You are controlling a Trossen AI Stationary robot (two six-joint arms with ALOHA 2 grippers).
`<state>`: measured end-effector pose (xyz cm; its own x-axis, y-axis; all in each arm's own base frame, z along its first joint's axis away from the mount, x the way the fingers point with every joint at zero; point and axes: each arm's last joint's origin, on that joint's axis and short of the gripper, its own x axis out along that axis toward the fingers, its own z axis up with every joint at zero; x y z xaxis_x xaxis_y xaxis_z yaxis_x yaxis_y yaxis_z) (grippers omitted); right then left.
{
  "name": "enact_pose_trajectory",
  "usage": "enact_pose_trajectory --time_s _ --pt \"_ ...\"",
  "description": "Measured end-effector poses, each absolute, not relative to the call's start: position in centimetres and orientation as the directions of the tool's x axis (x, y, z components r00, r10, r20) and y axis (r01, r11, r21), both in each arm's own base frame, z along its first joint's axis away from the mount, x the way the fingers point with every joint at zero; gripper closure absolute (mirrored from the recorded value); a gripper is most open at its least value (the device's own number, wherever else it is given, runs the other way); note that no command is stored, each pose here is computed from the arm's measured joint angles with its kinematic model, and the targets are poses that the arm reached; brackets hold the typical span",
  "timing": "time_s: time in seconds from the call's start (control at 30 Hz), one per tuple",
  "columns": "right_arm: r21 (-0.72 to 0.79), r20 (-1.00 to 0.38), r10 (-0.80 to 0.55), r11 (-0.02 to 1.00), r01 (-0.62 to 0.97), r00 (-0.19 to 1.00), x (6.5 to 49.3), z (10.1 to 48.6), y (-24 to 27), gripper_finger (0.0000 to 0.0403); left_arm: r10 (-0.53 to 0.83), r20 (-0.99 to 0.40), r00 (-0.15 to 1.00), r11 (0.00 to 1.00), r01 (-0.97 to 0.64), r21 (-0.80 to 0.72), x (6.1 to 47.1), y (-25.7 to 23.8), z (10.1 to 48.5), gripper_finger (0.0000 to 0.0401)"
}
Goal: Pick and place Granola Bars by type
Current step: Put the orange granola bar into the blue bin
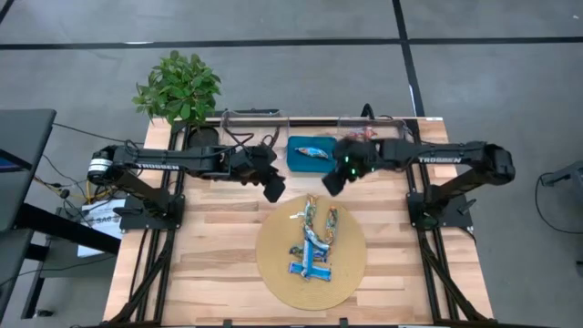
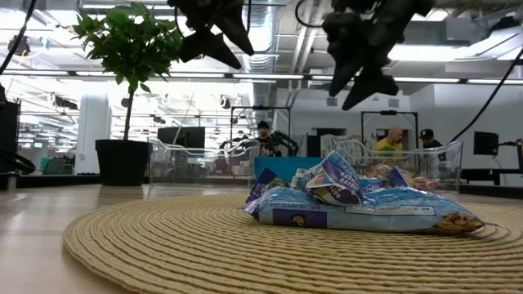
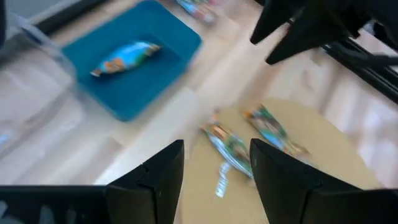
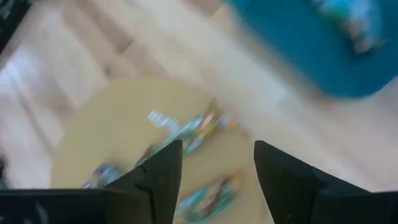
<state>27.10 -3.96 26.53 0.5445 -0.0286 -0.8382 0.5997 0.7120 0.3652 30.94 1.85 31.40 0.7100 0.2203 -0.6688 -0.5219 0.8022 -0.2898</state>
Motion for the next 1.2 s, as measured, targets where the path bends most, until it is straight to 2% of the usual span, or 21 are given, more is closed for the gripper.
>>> enact_pose_trajectory --time_s 0.17,0.27,0.43,0.87,1.2 --pt "0.356 -0.859 -0.039 0.672 0.649 0.511 27.5 25.9 0.2 0.0219 0.059 -0.697 0.715 0.869 -0.38 -0.316 30.9 1.2 31.2 0.0225" --pt "0.352 -0.867 -0.084 0.596 0.722 0.492 27.8 25.3 2.0 0.022 -0.015 -0.724 0.689 0.906 -0.297 -0.302 30.6 0.6 30.9 0.0225" --pt "0.335 -0.907 -0.07 0.473 0.815 0.414 28.1 23.6 4.0 0.0221 -0.094 -0.772 0.629 0.939 -0.202 -0.279 30.0 -0.3 30.5 0.0225" --pt "0.209 -0.978 0.071 0.358 0.91 0.196 31.0 16.2 6.1 0.0221 -0.127 -0.82 0.558 0.96 -0.139 -0.244 29.4 -1.1 30.0 0.0225" --pt "0.114 -0.993 0.058 0.345 0.932 0.1 32.5 14.9 6.3 0.0225 -0.133 -0.834 0.536 0.97 -0.101 -0.22 29.1 -1.1 29.8 0.0225"
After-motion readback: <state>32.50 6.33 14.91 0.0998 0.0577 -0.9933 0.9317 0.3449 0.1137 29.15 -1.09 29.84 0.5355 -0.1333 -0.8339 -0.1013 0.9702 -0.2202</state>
